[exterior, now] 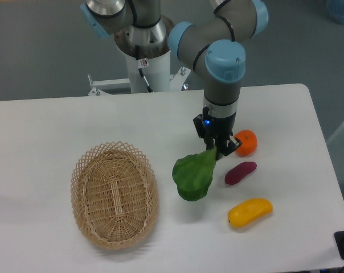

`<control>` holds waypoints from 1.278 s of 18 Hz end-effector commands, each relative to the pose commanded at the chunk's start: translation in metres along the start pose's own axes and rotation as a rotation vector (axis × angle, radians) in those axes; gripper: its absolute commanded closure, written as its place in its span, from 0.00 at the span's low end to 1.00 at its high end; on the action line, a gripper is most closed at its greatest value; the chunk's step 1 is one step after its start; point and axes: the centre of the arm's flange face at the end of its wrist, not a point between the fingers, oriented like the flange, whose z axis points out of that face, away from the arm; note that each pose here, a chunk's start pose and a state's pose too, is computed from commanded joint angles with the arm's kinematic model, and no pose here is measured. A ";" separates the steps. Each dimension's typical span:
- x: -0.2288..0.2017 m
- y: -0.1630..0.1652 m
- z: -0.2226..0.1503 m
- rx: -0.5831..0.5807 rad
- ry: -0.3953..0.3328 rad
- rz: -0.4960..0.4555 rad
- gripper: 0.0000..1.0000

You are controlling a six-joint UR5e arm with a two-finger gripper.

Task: Place the green vegetable on the table
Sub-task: 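Lower the held green bok choy onto the table beside the purple vegetable, then open the gripper to release the bok choy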

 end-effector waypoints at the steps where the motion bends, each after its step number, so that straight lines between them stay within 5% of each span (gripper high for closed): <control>1: 0.000 0.002 0.005 -0.005 0.003 0.024 0.61; 12: 0.007 0.006 0.043 -0.024 0.072 0.047 0.60; 14: 0.007 0.006 0.043 -0.024 0.073 0.044 0.49; 17: 0.006 0.005 0.041 -0.023 0.067 0.039 0.00; 23: -0.004 0.005 0.017 -0.021 0.021 0.040 0.00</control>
